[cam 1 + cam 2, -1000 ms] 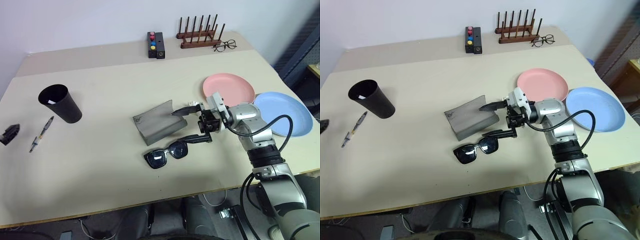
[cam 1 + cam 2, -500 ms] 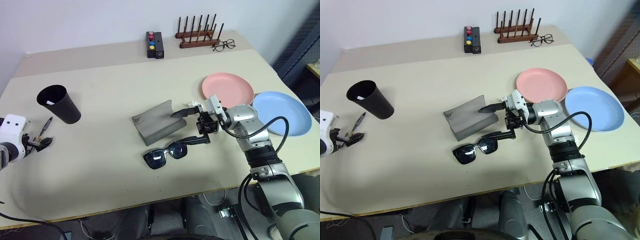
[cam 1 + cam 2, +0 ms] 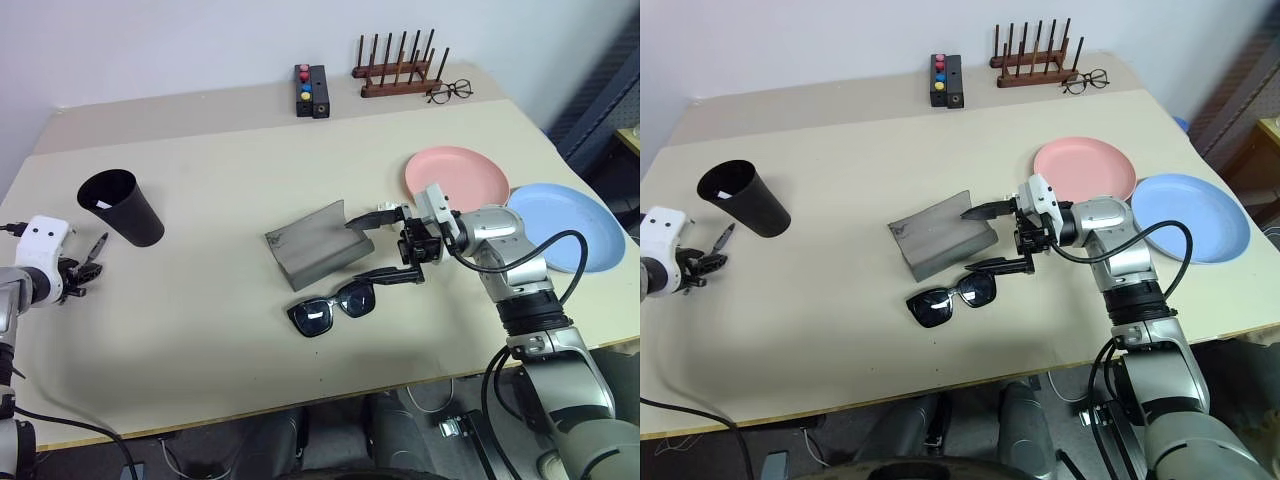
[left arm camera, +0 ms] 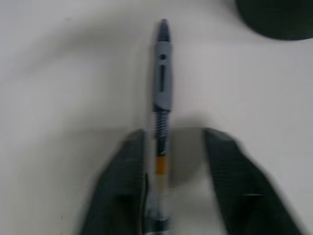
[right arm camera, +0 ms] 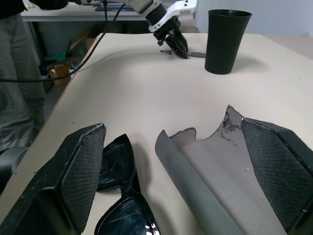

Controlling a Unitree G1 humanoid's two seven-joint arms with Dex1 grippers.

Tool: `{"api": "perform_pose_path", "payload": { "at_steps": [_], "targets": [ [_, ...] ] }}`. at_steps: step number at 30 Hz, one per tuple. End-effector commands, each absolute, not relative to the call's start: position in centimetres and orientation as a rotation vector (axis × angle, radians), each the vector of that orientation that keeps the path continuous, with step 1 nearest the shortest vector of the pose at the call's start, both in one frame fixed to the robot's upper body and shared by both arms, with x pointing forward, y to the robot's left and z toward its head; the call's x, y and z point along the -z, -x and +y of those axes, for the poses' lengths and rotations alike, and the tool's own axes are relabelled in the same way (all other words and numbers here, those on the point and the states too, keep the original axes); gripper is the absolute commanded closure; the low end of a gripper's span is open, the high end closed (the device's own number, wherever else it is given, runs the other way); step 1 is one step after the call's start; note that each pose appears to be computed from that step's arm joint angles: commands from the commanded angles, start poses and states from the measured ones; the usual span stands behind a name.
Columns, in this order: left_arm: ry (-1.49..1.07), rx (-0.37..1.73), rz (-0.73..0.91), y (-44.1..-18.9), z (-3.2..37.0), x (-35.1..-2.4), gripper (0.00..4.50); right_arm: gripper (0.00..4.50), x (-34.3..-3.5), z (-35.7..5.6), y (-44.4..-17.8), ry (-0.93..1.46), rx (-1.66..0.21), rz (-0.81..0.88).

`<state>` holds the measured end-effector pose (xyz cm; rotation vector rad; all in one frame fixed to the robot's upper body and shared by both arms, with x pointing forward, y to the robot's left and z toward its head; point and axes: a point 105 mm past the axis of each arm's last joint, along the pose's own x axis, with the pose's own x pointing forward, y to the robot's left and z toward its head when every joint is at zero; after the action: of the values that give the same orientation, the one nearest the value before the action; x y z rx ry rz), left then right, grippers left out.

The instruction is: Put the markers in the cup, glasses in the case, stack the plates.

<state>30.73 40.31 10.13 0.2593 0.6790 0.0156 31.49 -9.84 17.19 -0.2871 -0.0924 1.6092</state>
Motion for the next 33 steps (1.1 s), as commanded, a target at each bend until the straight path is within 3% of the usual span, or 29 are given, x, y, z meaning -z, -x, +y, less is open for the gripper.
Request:
{"api": "perform_pose_path", "payload": {
  "at_steps": [1,9,17,22,26,30,33],
  "targets": [
    [-0.219,-0.025,0.778,-29.1,40.4,-7.8,4.48,0.00,-18.5,-10.2,-31.2,0.307,-1.595,-0.149],
    [-0.135,-0.073,0.740,-26.7,40.3,-8.4,4.48,0.00,-18.6,-9.9,-31.4,0.304,-1.589,-0.150],
    [-0.100,-0.205,0.489,-25.2,40.6,-12.1,4.48,0.00,-18.5,-9.6,-31.8,0.300,-1.589,-0.154],
    [-0.034,-0.547,0.031,-23.1,44.6,-17.6,4.48,0.00,-18.7,-9.4,-32.0,0.285,-1.576,-0.169],
    [0.004,-0.730,-0.231,-21.1,46.8,-20.9,4.48,0.00,-19.5,-9.5,-32.4,0.257,-1.555,-0.186],
    [0.034,-0.772,-0.448,-20.9,47.2,-24.6,4.48,0.00,-20.6,-9.6,-32.8,0.203,-1.523,-0.224],
    [0.095,-0.698,-0.607,-22.4,46.0,-27.6,4.48,0.00,-21.9,-9.8,-33.3,0.166,-1.482,-0.274]
  ]
}}
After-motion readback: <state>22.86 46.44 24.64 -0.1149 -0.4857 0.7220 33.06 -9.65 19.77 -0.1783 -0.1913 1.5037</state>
